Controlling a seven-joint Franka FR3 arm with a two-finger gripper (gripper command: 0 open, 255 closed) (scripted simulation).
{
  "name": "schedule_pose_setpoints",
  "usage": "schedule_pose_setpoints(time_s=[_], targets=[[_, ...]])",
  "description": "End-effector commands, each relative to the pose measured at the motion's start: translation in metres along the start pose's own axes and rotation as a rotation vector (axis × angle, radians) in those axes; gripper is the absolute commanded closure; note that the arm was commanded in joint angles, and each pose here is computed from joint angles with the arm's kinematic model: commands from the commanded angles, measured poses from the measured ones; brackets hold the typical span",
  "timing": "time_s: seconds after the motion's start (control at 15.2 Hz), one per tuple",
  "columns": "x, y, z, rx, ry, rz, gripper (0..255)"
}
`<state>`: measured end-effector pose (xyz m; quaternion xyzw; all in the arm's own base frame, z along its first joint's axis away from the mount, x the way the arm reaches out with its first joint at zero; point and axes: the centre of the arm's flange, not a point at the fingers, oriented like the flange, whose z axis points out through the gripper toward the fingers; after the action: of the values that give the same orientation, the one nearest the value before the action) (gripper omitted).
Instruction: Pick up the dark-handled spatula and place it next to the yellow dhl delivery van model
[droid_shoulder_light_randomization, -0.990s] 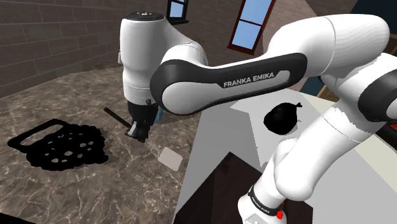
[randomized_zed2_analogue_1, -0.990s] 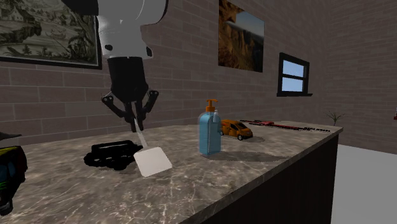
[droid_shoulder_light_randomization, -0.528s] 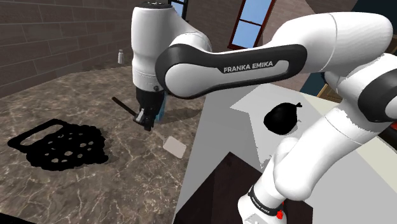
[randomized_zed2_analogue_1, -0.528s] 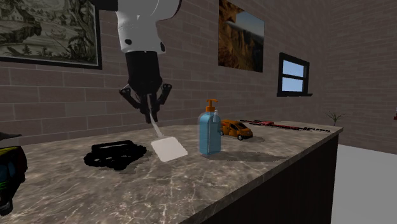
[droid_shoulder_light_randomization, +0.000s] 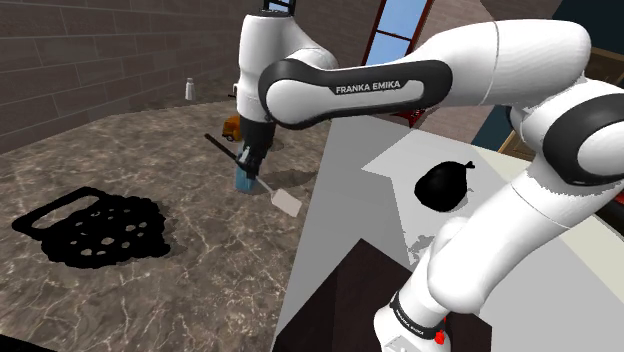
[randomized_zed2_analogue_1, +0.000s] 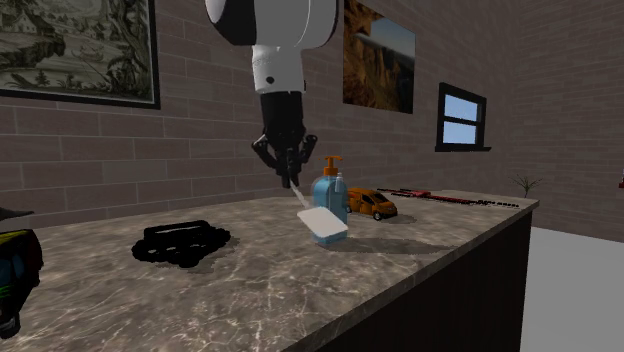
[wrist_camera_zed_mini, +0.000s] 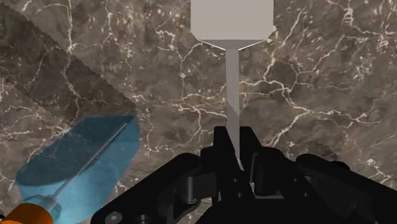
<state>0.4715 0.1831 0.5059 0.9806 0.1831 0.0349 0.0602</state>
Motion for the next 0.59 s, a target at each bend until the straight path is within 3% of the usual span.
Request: schedule_pose_setpoints(time_s=[0.0,0.53], targets=[[0.001,0.026,0.001,0.000,0.000,-0.001,255],[0.012,0.130,0.015,0.000,0.000,-0.001,255]])
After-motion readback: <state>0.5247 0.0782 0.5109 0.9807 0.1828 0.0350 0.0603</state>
